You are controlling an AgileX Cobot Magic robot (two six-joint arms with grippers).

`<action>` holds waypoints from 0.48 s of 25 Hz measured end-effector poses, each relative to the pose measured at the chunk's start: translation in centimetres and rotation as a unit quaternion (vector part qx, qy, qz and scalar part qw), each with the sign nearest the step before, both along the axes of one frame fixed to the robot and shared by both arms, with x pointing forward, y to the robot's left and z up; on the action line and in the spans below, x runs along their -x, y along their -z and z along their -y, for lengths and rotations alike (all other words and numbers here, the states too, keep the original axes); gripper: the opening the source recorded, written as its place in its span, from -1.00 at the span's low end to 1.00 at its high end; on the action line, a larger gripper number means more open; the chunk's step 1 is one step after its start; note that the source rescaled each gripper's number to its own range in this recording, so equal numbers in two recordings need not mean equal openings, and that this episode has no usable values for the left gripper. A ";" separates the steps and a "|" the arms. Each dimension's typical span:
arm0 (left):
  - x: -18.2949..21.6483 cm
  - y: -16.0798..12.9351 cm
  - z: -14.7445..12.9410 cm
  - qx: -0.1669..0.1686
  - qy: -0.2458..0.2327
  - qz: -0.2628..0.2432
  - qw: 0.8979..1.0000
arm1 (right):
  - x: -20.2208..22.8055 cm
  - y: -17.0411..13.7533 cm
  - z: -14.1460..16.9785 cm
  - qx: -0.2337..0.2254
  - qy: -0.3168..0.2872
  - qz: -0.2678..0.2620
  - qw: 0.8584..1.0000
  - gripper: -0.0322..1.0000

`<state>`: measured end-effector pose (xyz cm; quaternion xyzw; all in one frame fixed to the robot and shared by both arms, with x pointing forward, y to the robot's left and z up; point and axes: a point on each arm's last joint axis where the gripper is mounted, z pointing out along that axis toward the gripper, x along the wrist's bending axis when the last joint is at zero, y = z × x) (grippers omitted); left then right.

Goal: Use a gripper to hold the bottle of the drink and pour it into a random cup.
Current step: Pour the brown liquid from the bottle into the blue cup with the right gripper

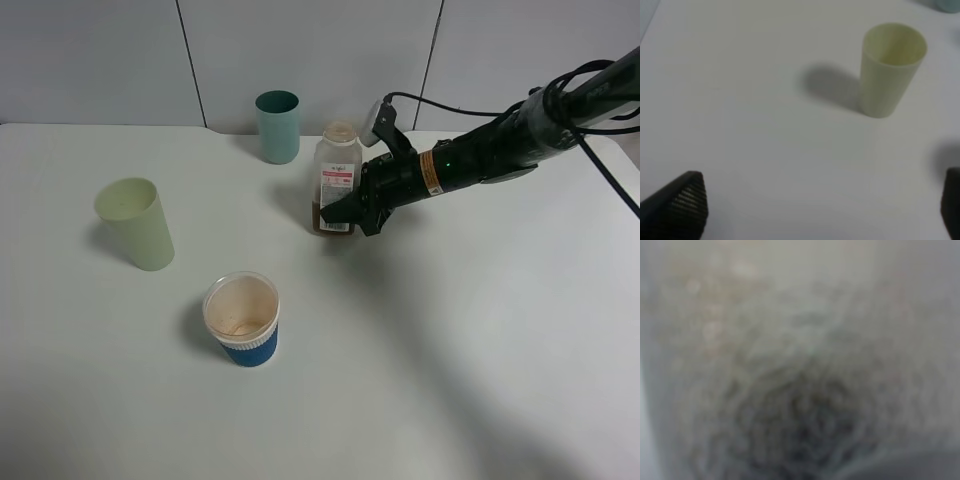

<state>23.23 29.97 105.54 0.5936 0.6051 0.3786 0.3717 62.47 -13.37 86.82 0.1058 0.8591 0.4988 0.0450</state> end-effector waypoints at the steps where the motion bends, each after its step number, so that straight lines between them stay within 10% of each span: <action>1: 0.0 0.0 0.0 0.000 0.000 0.000 1.000 | 0.0 -0.5 -0.1 0.004 0.000 0.008 1.000 -0.79; 12: 0.0 0.0 0.0 0.000 0.000 0.000 1.000 | 1.3 -6.3 -2.8 0.064 -0.031 0.110 0.991 -0.83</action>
